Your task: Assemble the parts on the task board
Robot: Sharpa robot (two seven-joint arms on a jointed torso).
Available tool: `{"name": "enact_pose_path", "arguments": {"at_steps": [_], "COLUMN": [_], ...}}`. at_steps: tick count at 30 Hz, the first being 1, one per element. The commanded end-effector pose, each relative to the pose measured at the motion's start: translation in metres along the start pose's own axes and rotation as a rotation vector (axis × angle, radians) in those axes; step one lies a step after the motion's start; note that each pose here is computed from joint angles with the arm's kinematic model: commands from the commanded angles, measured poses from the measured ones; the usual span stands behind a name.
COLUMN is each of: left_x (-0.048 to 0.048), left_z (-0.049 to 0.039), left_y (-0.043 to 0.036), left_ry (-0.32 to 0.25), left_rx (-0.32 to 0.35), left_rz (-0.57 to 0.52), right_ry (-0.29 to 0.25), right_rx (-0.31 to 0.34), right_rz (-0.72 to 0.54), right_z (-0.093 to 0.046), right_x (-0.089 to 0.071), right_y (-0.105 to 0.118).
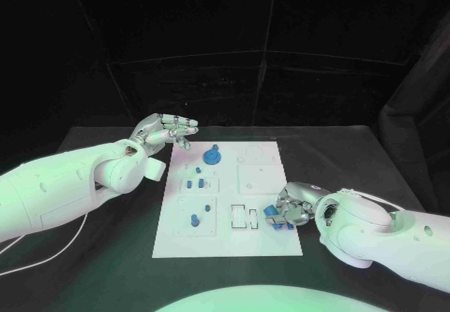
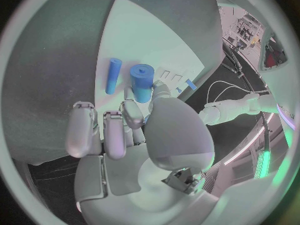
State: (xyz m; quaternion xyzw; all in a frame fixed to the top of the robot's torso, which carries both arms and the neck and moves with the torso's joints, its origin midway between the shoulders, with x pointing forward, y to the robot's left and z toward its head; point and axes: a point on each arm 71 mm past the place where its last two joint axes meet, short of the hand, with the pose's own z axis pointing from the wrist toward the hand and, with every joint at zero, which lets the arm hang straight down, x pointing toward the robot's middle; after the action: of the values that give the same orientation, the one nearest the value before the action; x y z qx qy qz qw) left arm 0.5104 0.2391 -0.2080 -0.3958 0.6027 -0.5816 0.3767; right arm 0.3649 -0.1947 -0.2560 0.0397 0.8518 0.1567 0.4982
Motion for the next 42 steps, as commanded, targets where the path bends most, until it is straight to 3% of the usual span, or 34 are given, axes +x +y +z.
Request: {"name": "enact_pose_path", "arguments": {"at_steps": [1,9,23,42], "left_x": [0.0017,0.0019,0.0046,0.0053], "left_z": [0.0005,0.0006,0.0015,0.0018], "left_y": [-0.0011,-0.0008,-0.0006,-0.0005], "left_ry": [0.012,0.013,0.019,0.022], "left_rx": [0.005,0.005,0.004,0.002], "left_rz": [-0.007,-0.007,-0.009,-0.01], "right_ry": [-0.037,-0.026,0.085,0.069], "right_rx": [-0.002,-0.046,-0.074,-0.084], "right_rz": [0.09,0.156,0.163,0.137], "right_z": [-0.006,-0.007,0.014,0.029], "right_x": [-0.006,-0.01,0.003,0.007], "right_y": [0.004,0.021,0.051,0.067]}}
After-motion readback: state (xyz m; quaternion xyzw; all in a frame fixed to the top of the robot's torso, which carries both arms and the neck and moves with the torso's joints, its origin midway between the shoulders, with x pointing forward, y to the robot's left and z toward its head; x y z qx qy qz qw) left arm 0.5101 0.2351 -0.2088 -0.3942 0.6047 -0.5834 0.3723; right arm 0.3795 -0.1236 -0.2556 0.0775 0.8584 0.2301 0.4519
